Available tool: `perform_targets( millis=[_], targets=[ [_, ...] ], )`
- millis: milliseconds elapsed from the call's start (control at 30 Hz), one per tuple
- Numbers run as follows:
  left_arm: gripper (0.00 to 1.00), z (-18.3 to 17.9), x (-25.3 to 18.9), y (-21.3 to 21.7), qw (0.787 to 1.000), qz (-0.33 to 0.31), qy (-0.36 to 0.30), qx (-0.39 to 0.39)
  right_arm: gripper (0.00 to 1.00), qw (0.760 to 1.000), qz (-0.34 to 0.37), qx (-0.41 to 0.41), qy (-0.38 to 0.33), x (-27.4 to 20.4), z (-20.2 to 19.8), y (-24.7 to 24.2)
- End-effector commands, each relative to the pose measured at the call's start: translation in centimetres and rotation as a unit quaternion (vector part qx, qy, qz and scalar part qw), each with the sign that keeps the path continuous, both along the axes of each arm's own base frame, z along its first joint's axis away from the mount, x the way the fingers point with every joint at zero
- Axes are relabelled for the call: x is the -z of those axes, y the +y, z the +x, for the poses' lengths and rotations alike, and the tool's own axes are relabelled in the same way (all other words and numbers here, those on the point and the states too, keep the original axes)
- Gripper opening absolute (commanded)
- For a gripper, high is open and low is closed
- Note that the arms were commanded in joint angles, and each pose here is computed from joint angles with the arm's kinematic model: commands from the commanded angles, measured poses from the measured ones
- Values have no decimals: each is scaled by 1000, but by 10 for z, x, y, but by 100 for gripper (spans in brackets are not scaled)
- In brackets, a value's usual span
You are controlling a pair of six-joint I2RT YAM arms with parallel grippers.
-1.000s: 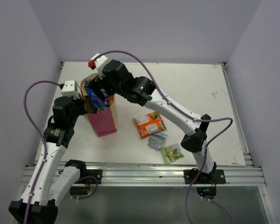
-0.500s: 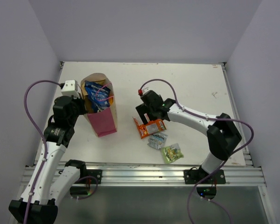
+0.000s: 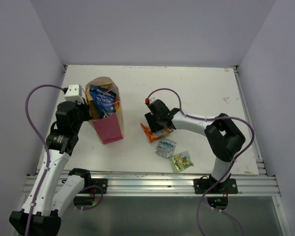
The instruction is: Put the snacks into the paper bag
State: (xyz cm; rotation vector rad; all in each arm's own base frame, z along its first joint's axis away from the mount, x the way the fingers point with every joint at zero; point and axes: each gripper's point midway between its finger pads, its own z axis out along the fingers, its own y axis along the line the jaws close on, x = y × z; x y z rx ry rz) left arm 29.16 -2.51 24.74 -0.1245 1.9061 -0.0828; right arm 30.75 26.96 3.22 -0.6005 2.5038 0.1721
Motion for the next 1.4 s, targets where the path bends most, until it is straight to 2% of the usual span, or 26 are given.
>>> perform_targets(
  millis=[0, 33, 67, 100, 167, 200, 233, 333, 367, 433, 467, 533, 567, 667, 733, 833, 1000, 1100, 1233, 1367],
  targets=[
    [0, -2, 7, 1, 1000, 5, 8, 1, 49, 998, -30, 0, 57, 36, -21, -16],
    [0, -3, 7, 1, 1000, 5, 9, 0, 30, 998, -35, 2, 55, 34, -21, -19],
    [0, -3, 7, 1, 1000, 4, 9, -1, 17, 998, -36, 5, 50, 30, -20, -20],
    [0, -2, 8, 1, 1000, 5, 10, -1, 10, 999, -30, 8, 36, 16, -17, -19],
    [0, -2, 8, 1, 1000, 4, 10, -1, 8, 999, -39, 13, 13, -7, -7, -22],
    [0, -2, 9, 1, 1000, 5, 11, 0, 0, 999, -32, 18, -7, -28, -1, -21],
    [0, -1, 8, 0, 1000, 4, 10, 1, 0, 998, -49, 21, -16, -41, 1, -28],
    [0, 2, 9, -2, 1000, 4, 10, 5, 0, 996, -14, 18, -91, -122, 28, -14],
    [0, 3, 8, -2, 1000, 4, 8, 6, 0, 991, 22, 16, -131, -169, 43, 1],
    [0, 5, 8, -3, 1000, 4, 9, 9, 0, 987, 37, 14, -158, -209, 57, 12],
    [0, 5, 7, -4, 1000, 3, 8, 10, 0, 977, 91, 8, -195, -265, 66, 28],
    [0, 6, 7, -4, 1000, 3, 7, 10, 0, 970, 129, -6, -205, -293, 72, 50],
    [0, 6, 7, -4, 1000, 3, 7, 10, 0, 956, 172, -13, -236, -336, 75, 62],
    [0, 6, 7, -4, 1000, 3, 7, 11, 0, 933, 256, -74, -241, -379, 66, 110],
    [0, 6, 6, -4, 1000, 2, 7, 11, 0, 917, 312, -119, -218, -390, 49, 145],
    [0, 6, 6, -4, 1000, 2, 7, 12, 0, 904, 360, -170, -154, -372, 23, 194],
    [0, 5, 7, -4, 1000, 2, 10, 9, 0, 893, 365, -257, -56, -313, -47, 268],
    [0, 5, 7, -4, 1000, 1, 9, 10, 0, 890, 362, -276, -31, -297, -66, 284],
    [0, 3, 6, -4, 1000, 0, 7, 8, 0, 914, 298, -275, -26, -264, -62, 271],
    [0, 2, 7, -4, 1000, -2, 6, 8, 0, 945, 196, -253, -68, -232, -43, 245]
  ],
)
